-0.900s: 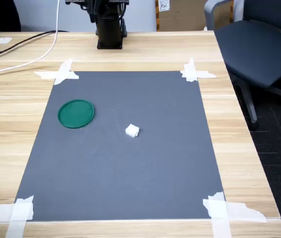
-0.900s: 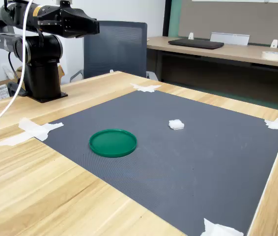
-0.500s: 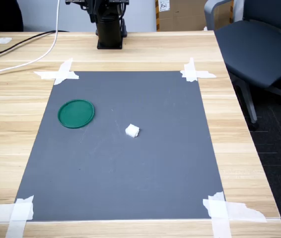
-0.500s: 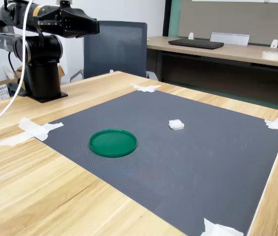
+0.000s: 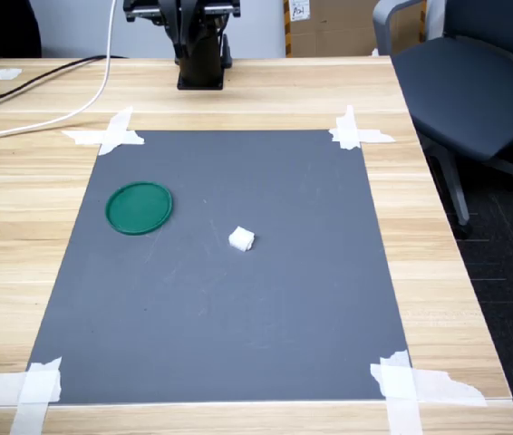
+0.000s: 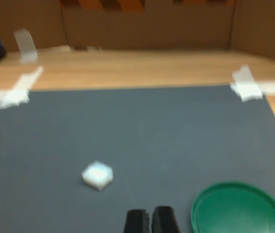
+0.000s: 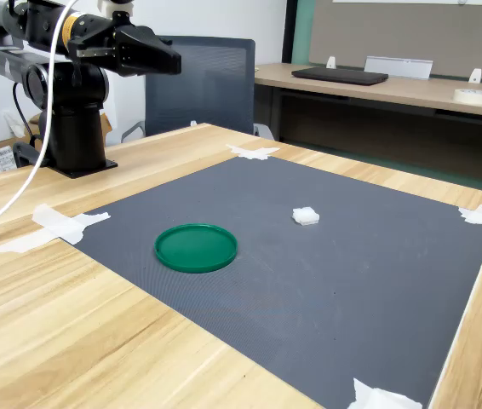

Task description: Grasp a white terminal and put it in the green lid.

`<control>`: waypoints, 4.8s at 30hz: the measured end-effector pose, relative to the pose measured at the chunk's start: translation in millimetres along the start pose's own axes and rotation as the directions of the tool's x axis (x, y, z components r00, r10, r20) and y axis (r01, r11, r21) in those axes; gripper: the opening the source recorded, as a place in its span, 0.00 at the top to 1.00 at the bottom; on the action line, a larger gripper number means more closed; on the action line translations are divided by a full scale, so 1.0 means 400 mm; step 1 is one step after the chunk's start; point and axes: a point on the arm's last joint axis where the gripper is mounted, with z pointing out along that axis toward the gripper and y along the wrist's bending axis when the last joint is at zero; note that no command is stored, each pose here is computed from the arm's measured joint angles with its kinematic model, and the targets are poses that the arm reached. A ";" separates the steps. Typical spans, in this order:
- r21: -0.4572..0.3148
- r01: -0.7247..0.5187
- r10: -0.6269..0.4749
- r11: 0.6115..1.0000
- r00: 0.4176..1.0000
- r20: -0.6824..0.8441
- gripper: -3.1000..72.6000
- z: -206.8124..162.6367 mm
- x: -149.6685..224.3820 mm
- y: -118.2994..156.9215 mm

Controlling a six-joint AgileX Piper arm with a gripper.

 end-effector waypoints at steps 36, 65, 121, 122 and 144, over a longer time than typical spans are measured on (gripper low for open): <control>-0.226 0.365 -0.416 0.903 0.876 -0.244 1.00 0.315 -0.200 0.038; -0.358 0.306 -0.437 0.882 0.815 -0.380 1.00 0.392 -0.101 0.103; -0.611 0.270 -0.656 0.744 0.465 -0.594 1.00 0.607 -0.079 0.143; -0.624 0.267 -0.668 0.734 0.450 -0.593 1.00 0.608 -0.077 0.143; -0.791 0.287 -0.838 0.540 0.278 -0.470 0.71 0.650 -0.149 0.088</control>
